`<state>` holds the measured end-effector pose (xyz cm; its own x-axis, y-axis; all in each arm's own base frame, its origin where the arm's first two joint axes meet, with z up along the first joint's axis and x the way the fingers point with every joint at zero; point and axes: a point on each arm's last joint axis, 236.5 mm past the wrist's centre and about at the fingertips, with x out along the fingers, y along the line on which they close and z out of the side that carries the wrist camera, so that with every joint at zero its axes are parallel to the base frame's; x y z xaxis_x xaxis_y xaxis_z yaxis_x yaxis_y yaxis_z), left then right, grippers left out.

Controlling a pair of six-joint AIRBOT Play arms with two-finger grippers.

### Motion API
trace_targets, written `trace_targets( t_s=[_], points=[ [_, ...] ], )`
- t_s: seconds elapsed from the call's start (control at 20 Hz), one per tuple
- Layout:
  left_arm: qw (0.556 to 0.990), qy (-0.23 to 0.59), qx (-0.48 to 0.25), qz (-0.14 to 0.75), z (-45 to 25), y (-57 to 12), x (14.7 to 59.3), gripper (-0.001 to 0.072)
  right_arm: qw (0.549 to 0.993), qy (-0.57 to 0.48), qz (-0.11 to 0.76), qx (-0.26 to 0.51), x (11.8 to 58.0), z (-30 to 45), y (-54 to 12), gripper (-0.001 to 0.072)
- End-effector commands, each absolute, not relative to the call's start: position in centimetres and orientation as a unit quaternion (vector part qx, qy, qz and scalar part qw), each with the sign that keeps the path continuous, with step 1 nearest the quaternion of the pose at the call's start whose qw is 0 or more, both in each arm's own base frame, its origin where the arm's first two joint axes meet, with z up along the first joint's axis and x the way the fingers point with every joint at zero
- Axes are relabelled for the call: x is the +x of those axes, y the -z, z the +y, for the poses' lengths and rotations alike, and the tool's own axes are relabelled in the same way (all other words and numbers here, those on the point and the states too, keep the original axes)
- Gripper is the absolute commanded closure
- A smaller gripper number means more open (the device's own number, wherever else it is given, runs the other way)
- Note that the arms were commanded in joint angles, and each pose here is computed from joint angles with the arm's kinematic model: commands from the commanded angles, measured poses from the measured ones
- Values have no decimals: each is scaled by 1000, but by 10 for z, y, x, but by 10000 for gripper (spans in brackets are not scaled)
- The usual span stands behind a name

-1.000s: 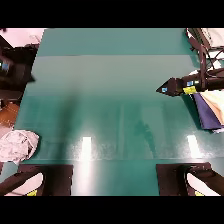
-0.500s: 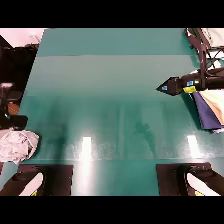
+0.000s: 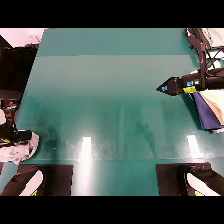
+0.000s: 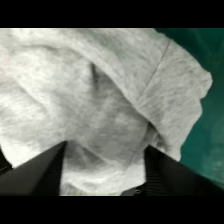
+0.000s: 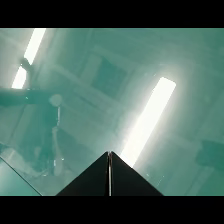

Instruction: Fold the shirts.

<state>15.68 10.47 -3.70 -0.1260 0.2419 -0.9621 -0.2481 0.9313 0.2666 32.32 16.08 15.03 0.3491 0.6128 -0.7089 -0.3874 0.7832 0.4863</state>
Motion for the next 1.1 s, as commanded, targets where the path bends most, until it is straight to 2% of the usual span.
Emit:
trace_targets(
  t_s=[0.0, 0.05, 0.15, 0.3, 0.35, 0.5, 0.6, 0.7, 0.8, 1.05],
  points=[
    [664, -181, -13, 726, 101, 48, 155, 564, 813, -309, 480, 117, 323, 161, -151, 699],
    [665, -182, -14, 724, 102, 45, 157, 673, 813, -309, 480, 117, 323, 161, -151, 699],
    [679, -187, -16, 710, 105, 26, 170, 685, 813, -309, 480, 118, 323, 161, -151, 699],
    [758, -144, 31, 635, 95, -61, 228, 686, 814, -310, 476, 120, 324, 162, -153, 699],
    [790, -116, 50, 600, 82, -99, 247, 686, 815, -309, 475, 121, 325, 162, -153, 699],
    [884, 41, 110, 453, 0, -217, 291, 687, 823, -304, 463, 124, 332, 161, -156, 699],
    [909, 126, 112, 381, -55, -265, 292, 686, 827, -300, 458, 128, 335, 161, -157, 699],
    [907, 192, 129, 353, -95, -279, 290, 686, 829, -295, 455, 134, 338, 160, -159, 699],
    [886, 246, 156, 362, -130, -270, 296, 686, 835, -295, 445, 134, 341, 160, -170, 699],
    [787, 358, 237, 443, -216, -167, 336, 685, 869, -301, 376, 113, 353, 158, -231, 699]
  ],
)
